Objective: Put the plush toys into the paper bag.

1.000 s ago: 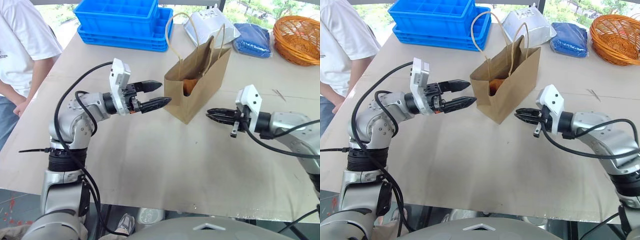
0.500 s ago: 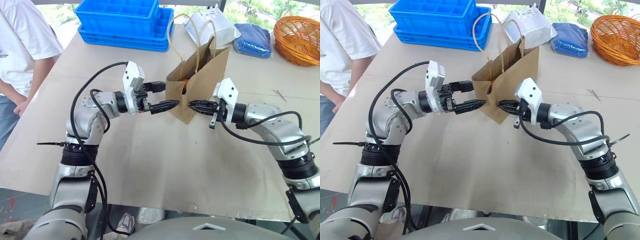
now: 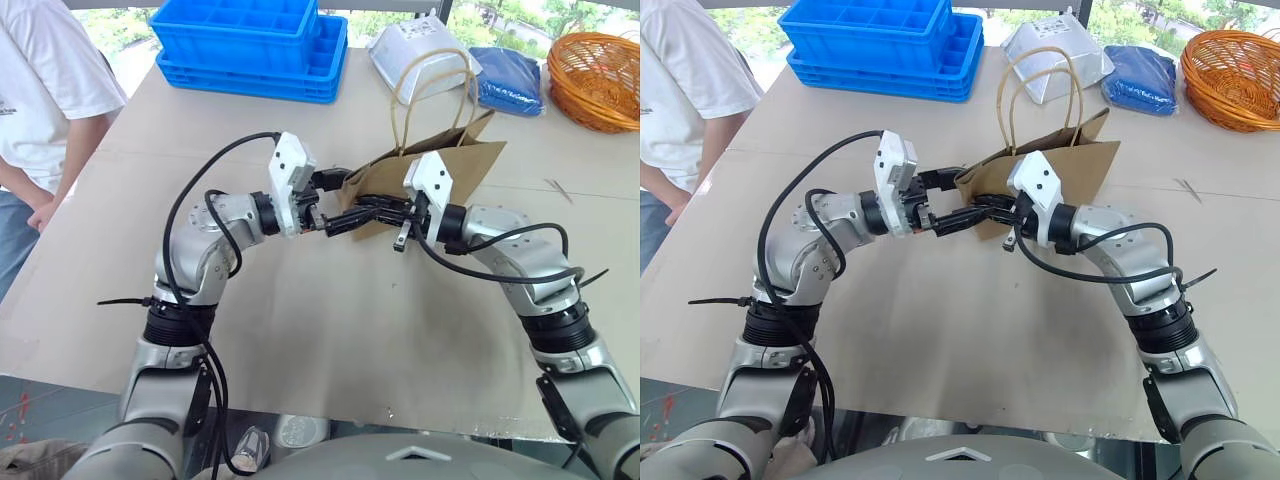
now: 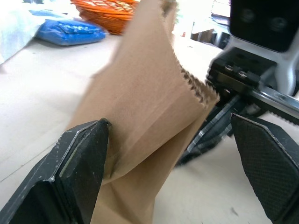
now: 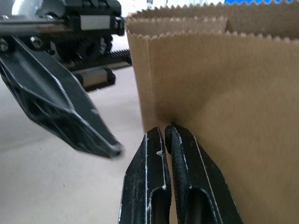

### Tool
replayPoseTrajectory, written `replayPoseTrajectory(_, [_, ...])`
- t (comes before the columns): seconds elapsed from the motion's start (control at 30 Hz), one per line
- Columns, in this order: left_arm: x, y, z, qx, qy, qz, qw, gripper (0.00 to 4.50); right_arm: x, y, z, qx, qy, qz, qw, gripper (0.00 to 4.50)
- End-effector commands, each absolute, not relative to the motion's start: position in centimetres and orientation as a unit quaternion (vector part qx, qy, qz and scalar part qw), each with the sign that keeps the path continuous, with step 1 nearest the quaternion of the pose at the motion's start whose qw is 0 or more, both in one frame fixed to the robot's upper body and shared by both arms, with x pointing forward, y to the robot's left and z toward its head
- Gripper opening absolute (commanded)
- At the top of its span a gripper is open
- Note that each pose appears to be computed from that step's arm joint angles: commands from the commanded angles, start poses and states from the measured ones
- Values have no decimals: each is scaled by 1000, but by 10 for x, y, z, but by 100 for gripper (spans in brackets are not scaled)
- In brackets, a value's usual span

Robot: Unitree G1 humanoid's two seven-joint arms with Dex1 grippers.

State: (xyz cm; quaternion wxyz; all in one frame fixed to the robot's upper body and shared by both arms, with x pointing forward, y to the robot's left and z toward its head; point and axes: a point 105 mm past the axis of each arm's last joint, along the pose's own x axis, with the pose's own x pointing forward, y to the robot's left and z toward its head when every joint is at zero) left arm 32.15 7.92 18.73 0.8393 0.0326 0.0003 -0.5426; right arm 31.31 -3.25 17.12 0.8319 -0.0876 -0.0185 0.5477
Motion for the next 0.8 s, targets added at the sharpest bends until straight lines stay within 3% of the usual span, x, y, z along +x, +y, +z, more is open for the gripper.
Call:
replayPoseTrajectory(0.03, [324,76,193,55,-28,-524,849,378,310,-32,183,-77,-47,544,834,0])
replayPoseTrajectory(0.13, [326,76,192,60,-36,-518,853,246,307,-34,183,-64,-46,541,837,0])
replayPoseTrajectory(0.17, [327,76,192,58,-36,-518,852,237,306,-35,182,-62,-45,540,838,0])
replayPoseTrajectory(0.2, [328,77,191,58,-35,-518,853,164,305,-37,180,-61,-43,538,840,0])
replayPoseTrajectory(0.23, [329,78,191,58,-34,-518,852,138,304,-39,179,-60,-41,536,841,0])
replayPoseTrajectory(0.33, [332,82,190,65,-33,-519,852,3,302,-44,178,-58,-37,529,846,0])
replayPoseTrajectory(0.47, [336,87,196,62,-45,-519,851,3,290,-58,172,-70,-21,532,844,0])
replayPoseTrajectory(0.5, [336,89,198,57,-46,-523,849,1,286,-62,171,-74,-18,534,842,26])
replayPoseTrajectory(0.57, [334,95,203,50,-49,-538,840,0,272,-71,176,-59,-21,548,834,89])
replayPoseTrajectory(0.8, [310,141,211,84,-34,-581,809,0,228,-115,180,-105,-33,524,845,397])
